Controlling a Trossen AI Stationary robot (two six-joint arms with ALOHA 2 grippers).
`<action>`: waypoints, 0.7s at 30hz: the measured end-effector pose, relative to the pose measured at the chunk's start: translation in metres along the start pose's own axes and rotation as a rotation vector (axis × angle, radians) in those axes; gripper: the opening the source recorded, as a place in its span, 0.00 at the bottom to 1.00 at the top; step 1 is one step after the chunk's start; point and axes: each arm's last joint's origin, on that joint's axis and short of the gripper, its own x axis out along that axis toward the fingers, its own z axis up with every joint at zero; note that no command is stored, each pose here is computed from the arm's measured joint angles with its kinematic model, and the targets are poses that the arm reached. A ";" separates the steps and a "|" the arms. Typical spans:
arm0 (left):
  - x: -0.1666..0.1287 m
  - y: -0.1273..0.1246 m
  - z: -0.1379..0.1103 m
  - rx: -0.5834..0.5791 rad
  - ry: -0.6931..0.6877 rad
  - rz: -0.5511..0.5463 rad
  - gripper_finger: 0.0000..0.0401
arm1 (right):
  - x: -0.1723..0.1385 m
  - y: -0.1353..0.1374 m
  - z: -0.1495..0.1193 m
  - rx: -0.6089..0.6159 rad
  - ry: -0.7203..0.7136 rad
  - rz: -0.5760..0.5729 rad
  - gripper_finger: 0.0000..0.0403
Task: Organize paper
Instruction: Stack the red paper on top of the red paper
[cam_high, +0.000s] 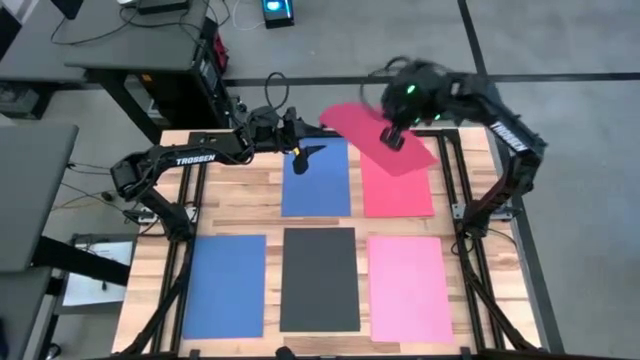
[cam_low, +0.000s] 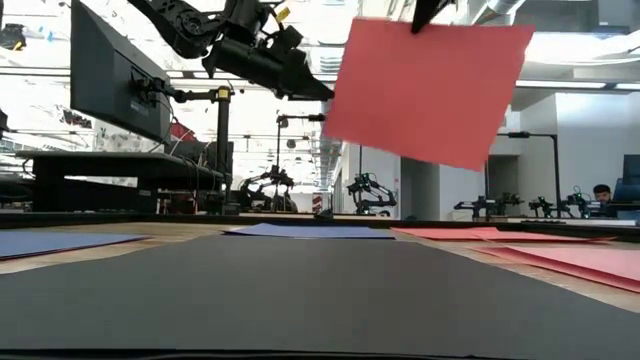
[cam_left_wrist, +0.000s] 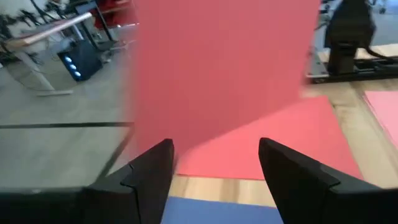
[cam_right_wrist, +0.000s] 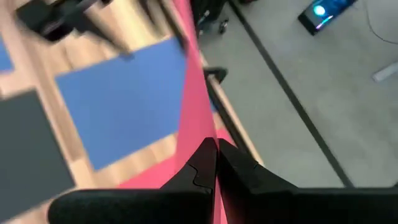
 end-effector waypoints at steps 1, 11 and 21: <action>0.000 -0.001 0.000 -0.006 0.003 -0.011 0.55 | -0.005 -0.008 -0.001 0.028 -0.026 0.014 0.00; 0.004 -0.004 -0.004 -0.089 -0.041 -0.118 0.55 | -0.032 -0.043 -0.018 0.166 -0.172 0.030 0.00; 0.023 -0.018 -0.017 -0.157 -0.065 -0.212 0.55 | 0.000 -0.023 -0.086 0.221 -0.408 0.143 0.00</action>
